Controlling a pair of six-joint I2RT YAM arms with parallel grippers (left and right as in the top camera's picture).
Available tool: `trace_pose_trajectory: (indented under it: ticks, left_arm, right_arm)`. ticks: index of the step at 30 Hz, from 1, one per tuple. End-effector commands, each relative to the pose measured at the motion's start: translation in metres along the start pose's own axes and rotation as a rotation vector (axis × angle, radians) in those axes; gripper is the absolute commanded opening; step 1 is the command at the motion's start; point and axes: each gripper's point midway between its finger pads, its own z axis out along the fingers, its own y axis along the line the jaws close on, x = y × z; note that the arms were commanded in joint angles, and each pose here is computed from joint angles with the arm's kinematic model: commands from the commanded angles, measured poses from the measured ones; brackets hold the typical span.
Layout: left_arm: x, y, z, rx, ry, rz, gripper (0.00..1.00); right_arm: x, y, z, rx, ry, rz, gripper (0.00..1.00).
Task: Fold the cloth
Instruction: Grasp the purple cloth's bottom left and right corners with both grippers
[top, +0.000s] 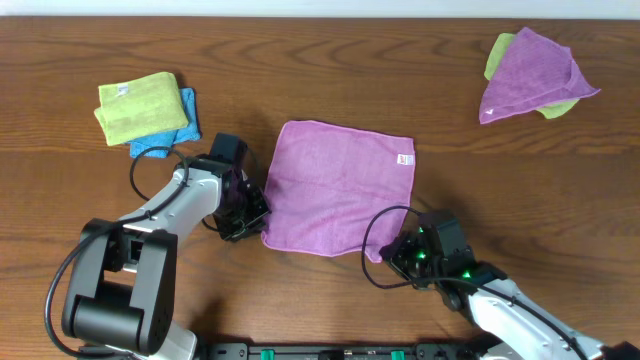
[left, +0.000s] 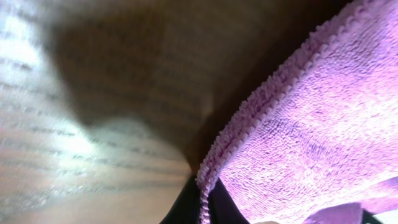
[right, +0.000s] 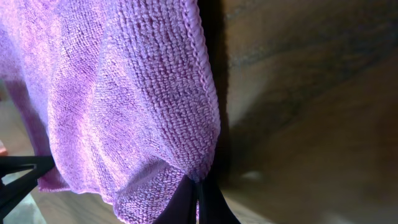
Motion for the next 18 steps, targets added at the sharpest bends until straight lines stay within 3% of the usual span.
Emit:
trace_pose_trajectory:
  ticks: [1, 18]
  left_arm:
    - [0.009, 0.009, 0.003, -0.027, 0.043, 0.031, 0.06]
    - [0.038, 0.007, 0.0, 0.011, 0.174, 0.022, 0.06]
  right_arm:
    - [0.005, -0.007, -0.003, 0.011, -0.001, -0.025, 0.01]
    - [0.014, -0.009, -0.037, 0.009, -0.022, -0.032, 0.01]
